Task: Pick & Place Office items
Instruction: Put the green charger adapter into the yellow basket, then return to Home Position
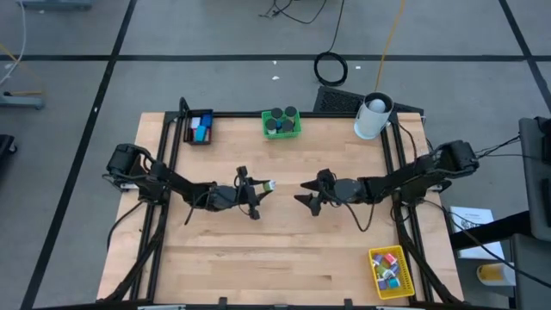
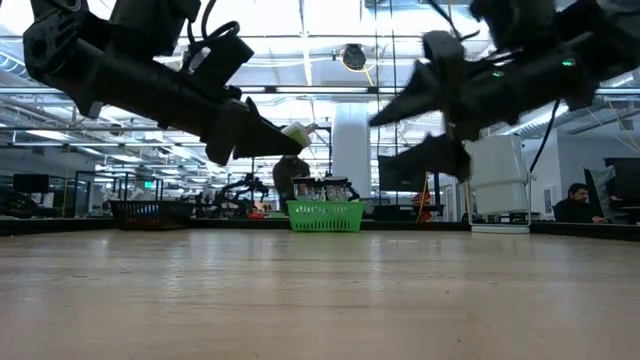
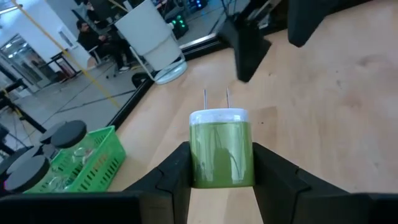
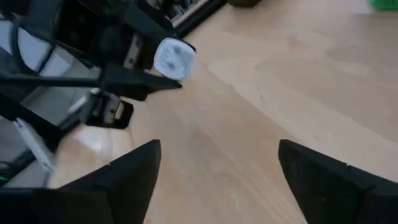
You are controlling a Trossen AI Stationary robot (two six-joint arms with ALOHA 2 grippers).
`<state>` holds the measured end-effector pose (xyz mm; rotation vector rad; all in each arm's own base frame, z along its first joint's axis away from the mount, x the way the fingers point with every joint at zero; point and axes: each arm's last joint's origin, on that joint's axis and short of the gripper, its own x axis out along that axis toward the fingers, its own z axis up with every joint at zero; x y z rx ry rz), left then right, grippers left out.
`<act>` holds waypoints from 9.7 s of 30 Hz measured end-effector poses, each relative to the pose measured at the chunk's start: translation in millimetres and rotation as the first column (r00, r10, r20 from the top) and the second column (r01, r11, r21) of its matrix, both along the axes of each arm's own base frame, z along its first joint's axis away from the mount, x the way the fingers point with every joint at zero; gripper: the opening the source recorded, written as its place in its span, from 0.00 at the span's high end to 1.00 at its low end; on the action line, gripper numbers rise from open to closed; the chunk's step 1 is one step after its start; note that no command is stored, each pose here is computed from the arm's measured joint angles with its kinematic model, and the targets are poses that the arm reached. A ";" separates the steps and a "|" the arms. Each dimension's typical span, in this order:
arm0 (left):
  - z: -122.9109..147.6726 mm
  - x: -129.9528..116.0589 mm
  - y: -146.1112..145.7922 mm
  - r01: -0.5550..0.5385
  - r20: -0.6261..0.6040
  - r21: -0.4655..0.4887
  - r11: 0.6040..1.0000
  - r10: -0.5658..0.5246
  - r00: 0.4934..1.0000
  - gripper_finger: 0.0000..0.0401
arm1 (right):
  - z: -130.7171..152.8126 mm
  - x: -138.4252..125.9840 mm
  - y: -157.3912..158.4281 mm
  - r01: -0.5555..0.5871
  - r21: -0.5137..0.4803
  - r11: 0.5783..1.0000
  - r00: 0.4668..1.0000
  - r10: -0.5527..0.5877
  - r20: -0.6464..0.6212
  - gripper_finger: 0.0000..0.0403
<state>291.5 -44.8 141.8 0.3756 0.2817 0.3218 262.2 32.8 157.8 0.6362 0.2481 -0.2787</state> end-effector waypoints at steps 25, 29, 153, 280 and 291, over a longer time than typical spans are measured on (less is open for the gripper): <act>-2.3 -0.5 -0.4 0.019 -0.023 -0.006 1.000 -0.019 1.000 0.66 | 5.8 95.1 -28.8 -0.098 0.017 0.995 0.995 0.098 0.030 0.17; -2.8 -0.6 -0.4 0.019 -0.027 -0.006 1.000 -0.019 0.999 0.66 | 6.3 102.5 -28.8 -0.097 0.017 0.995 0.995 0.096 0.035 0.23; 4.0 -84.6 90.6 0.081 0.197 -0.282 0.956 -0.025 0.980 0.99 | 78.4 -127.5 91.1 -0.443 0.012 0.897 0.611 0.311 -0.727 0.90; 30.0 -204.3 86.7 0.049 0.353 -0.254 0.966 0.045 0.934 0.91 | 12.9 -173.9 -74.1 0.195 -0.630 0.752 0.979 -0.110 0.171 0.99; 30.0 -204.3 86.7 0.049 0.353 -0.254 0.966 0.045 0.934 0.91 | 12.9 -173.9 -74.1 0.195 -0.630 0.752 0.979 -0.110 0.172 1.00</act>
